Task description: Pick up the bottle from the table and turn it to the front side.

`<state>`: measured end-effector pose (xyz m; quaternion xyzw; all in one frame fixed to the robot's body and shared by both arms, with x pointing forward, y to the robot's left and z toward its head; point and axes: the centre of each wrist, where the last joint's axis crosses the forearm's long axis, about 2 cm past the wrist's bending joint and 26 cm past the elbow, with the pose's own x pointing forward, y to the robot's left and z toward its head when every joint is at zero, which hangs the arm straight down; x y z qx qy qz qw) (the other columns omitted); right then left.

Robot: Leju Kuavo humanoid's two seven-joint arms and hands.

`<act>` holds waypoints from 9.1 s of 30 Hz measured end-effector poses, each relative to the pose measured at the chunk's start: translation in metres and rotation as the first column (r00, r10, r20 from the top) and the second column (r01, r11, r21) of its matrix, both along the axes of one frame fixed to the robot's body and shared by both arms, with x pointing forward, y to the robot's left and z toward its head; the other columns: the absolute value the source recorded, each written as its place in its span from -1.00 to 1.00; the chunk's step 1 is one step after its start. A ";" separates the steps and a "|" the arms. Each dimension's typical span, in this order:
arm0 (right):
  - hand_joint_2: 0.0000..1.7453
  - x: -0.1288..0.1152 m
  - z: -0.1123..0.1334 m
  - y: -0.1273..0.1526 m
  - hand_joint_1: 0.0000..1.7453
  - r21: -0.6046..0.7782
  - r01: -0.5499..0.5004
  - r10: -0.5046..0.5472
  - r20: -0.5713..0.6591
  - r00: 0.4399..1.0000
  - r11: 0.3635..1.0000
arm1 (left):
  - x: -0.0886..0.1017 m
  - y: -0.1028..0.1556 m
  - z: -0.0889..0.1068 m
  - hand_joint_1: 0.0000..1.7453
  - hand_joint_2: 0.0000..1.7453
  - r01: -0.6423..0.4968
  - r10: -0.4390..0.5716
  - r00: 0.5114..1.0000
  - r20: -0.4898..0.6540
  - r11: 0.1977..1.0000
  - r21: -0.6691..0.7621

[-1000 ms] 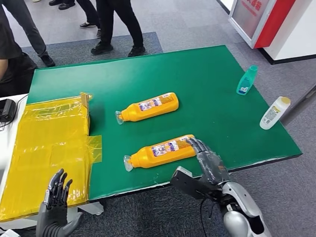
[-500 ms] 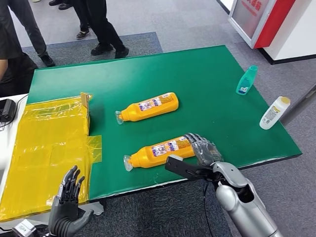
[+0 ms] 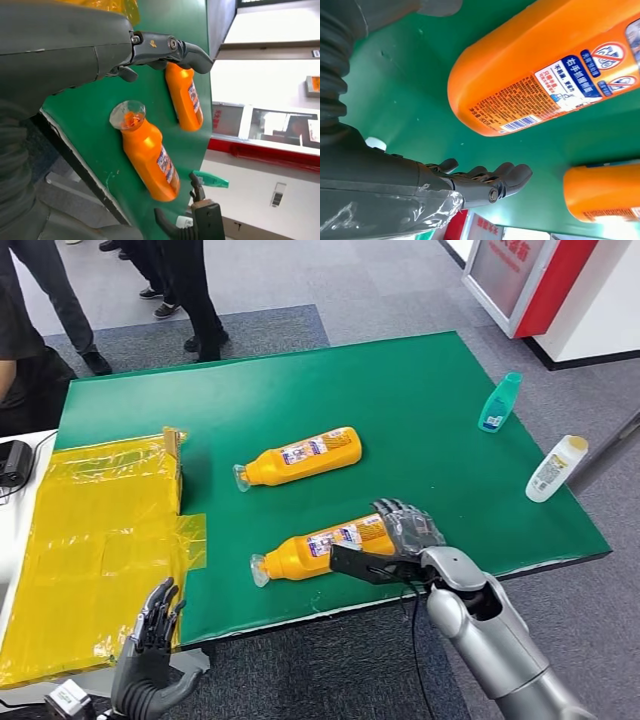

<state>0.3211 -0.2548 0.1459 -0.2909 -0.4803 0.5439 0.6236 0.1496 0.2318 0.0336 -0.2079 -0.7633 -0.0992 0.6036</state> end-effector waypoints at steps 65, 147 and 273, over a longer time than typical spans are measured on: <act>1.00 0.044 -0.016 0.038 1.00 0.000 -0.162 0.160 -0.164 0.973 0.987 | 0.003 -0.014 -0.017 -1.00 1.00 0.093 -0.092 0.995 -0.030 0.995 0.020; 1.00 -0.104 -0.046 0.119 1.00 0.498 -0.273 0.178 0.231 0.957 0.823 | -0.021 -0.030 0.024 -0.94 1.00 0.086 -0.118 0.983 -0.140 0.973 -0.214; 1.00 -0.178 -0.070 0.089 -1.00 0.650 -0.125 0.168 -0.004 0.986 0.750 | 0.117 0.020 0.085 0.98 1.00 -0.590 0.183 0.733 0.655 -0.308 0.747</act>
